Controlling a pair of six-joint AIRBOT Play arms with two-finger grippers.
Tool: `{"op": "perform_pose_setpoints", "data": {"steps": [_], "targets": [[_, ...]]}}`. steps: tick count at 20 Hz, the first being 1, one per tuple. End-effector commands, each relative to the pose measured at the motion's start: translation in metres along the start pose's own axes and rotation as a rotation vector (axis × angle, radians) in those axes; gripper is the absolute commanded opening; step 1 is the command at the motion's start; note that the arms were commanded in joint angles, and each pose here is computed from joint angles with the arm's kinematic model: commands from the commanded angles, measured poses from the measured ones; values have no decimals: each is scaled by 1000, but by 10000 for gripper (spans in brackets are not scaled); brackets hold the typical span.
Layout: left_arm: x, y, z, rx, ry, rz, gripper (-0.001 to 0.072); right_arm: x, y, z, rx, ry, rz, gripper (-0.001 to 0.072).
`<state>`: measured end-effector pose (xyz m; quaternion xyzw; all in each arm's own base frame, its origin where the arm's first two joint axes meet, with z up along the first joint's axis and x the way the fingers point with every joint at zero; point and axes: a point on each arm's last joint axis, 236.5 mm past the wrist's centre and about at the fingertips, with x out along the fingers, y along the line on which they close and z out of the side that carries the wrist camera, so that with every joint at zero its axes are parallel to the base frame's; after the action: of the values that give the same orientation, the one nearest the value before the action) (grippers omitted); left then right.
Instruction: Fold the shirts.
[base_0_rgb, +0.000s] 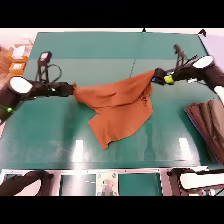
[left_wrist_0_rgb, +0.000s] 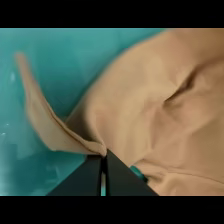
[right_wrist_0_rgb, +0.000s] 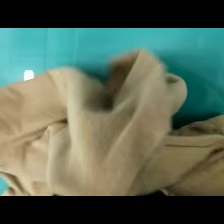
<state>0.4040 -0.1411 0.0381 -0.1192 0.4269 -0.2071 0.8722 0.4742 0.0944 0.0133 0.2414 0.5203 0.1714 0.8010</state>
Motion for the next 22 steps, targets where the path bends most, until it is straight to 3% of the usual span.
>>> {"op": "perform_pose_setpoints", "data": {"steps": [1, 6, 7, 9, 13, 17, 19, 20, 22], "targets": [[34, 20, -32, -38, 84, 16, 19, 14, -30, -4, 116, 59, 9, 246], [33, 19, -38, -32, 108, 11, 19, -98, -53, -20, 238, 59, -39, 269], [33, 18, -41, -32, 121, 6, 20, -107, -60, -44, 263, 75, -83, 308], [32, 14, -48, -33, 150, -8, 20, -103, -59, -105, 321, 136, -107, 524], [30, 9, -58, -35, 194, -28, 20, -32, -28, -240, 449, 302, -13, 524], [30, 9, -57, -36, 193, -27, 19, 31, 1, -282, 467, 305, 34, 522], [30, 9, -58, -36, 198, -29, 20, 51, 11, -279, 438, 300, 24, 481], [30, 9, -59, -35, 201, -30, 20, 59, 16, -277, 421, 309, 21, 409], [30, 9, -59, -34, 201, -29, 20, 71, 27, -271, 346, 330, 36, 97]]}}
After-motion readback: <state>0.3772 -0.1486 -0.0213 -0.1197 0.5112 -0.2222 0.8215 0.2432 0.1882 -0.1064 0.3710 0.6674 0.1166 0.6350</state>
